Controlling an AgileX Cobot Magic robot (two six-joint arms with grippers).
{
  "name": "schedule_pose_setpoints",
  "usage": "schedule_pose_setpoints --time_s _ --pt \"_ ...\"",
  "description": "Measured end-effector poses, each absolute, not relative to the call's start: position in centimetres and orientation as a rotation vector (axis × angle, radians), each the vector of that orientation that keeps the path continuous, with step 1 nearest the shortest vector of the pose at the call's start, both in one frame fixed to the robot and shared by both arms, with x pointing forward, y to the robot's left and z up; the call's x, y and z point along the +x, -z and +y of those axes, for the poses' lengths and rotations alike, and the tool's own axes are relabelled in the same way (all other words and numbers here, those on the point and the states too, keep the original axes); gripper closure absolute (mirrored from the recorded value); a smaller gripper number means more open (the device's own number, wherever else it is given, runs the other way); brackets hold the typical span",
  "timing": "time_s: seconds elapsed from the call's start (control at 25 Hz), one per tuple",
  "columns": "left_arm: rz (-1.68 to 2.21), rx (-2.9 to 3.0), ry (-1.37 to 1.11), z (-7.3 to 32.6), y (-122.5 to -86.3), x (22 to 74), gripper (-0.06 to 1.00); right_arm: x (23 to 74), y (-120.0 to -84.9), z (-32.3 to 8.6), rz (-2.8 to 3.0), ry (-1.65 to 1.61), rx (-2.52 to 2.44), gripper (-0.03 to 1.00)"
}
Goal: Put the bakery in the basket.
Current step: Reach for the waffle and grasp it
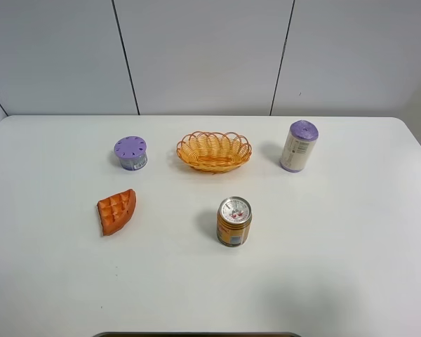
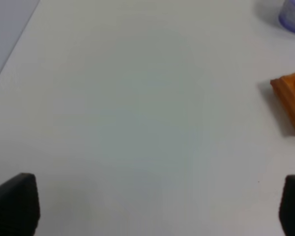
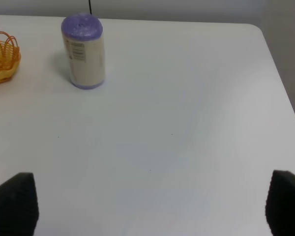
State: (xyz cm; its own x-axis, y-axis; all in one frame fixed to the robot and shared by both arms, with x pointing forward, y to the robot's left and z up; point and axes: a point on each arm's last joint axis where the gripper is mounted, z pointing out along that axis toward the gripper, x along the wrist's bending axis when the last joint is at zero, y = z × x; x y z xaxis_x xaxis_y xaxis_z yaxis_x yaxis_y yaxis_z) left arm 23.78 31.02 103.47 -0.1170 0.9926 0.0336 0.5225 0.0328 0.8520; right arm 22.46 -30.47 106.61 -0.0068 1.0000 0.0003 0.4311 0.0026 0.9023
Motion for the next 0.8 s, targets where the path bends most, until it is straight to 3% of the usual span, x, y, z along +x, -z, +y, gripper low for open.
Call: schedule_pose_setpoints --time_s 0.8 --pt "1.705 1.545 -0.988 31.02 -103.47 23.78 -0.05 22.46 -106.61 -30.47 1.536 -0.968 1.525 0.05"
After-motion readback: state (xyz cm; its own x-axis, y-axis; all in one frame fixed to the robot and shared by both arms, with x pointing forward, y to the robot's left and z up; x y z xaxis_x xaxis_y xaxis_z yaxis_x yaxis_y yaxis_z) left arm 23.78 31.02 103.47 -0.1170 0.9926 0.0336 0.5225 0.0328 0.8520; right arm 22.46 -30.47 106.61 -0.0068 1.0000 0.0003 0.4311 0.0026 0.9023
